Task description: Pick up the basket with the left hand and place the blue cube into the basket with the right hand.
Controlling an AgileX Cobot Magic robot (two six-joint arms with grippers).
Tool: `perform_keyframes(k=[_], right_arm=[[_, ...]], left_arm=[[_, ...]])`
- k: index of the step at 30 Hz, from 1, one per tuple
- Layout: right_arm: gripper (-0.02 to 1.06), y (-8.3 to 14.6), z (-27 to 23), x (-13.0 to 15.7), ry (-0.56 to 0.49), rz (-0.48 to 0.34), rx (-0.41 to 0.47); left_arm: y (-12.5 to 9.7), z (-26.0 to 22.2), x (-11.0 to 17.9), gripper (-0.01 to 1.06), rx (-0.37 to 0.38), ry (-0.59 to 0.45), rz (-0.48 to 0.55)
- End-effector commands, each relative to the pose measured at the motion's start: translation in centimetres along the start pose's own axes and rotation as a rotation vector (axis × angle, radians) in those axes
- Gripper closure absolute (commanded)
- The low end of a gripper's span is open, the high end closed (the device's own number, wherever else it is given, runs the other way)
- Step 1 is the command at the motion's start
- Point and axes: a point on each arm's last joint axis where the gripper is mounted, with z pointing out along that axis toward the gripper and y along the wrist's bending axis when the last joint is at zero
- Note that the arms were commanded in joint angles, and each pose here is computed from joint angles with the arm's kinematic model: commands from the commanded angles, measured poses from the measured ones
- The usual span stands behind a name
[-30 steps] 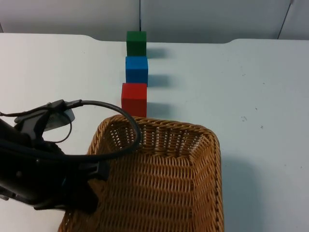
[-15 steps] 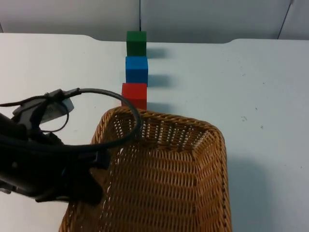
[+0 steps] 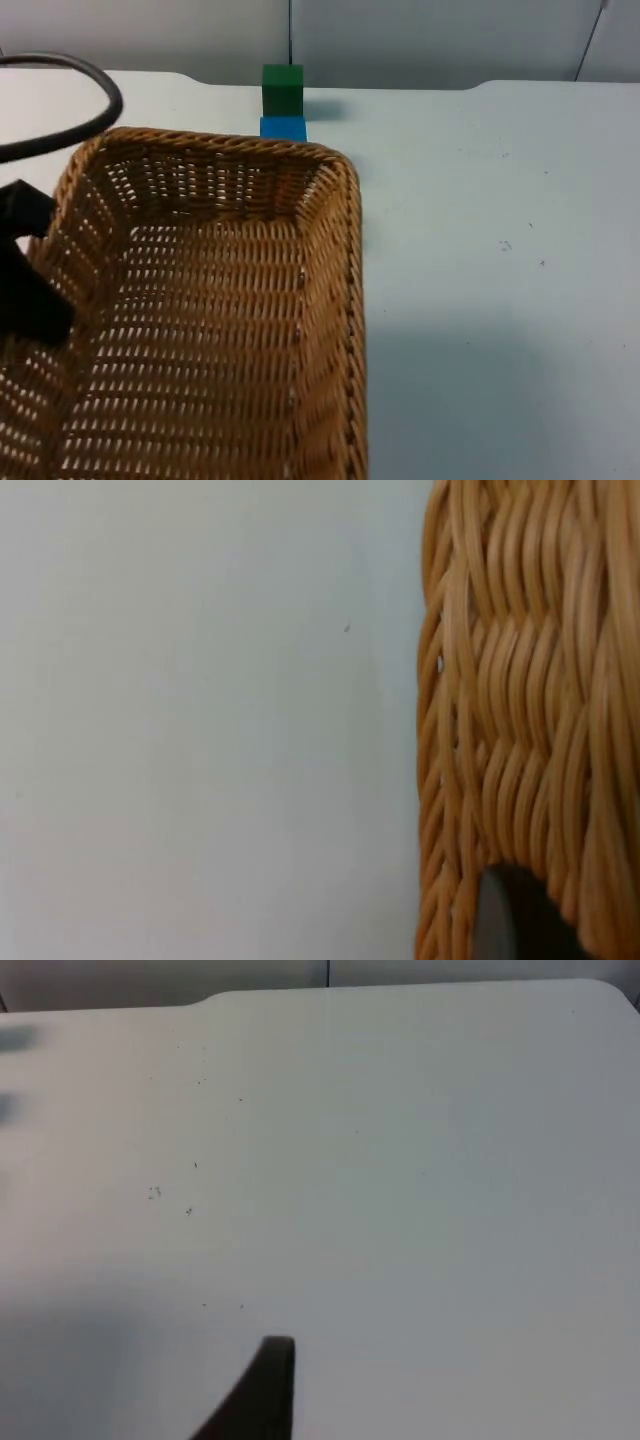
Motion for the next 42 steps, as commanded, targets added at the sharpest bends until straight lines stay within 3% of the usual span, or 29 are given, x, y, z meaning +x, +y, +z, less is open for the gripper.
perform_keyframes(k=[1,7,16,20,25,29,42], right_arm=[[0.01,0.0,0.1,0.1,-0.002,-0.010,0.000],[0.01,0.0,0.1,0.1,-0.002,-0.010,0.000],[0.01,0.0,-0.1,-0.1,-0.014,-0.009,0.000],[0.01,0.2,0.0,-1.4,-0.040,0.002,-0.025],[0.02,0.8,1.0,-4.8,-0.070,-0.010,-0.085],[0.06,2.0,3.4,-9.5,-0.087,-0.069,-0.200],[0.06,4.8,12.3,-20.0,-0.007,-0.030,-0.444]], left_arm=[[0.0,-1.2,-0.1,1.05,0.017,-0.003,-0.016],[1.7,-2.9,-0.5,1.05,0.013,-0.061,-0.078],[2.3,-3.2,0.3,1.05,-0.020,0.026,-0.017],[2.2,-3.2,0.5,1.05,-0.010,0.041,-0.005],[2.2,-3.2,0.5,1.05,-0.007,0.048,0.006],[2.3,-3.2,0.5,1.05,-0.019,0.042,0.019],[2.4,-3.5,-1.2,1.05,-0.035,0.027,0.037]])
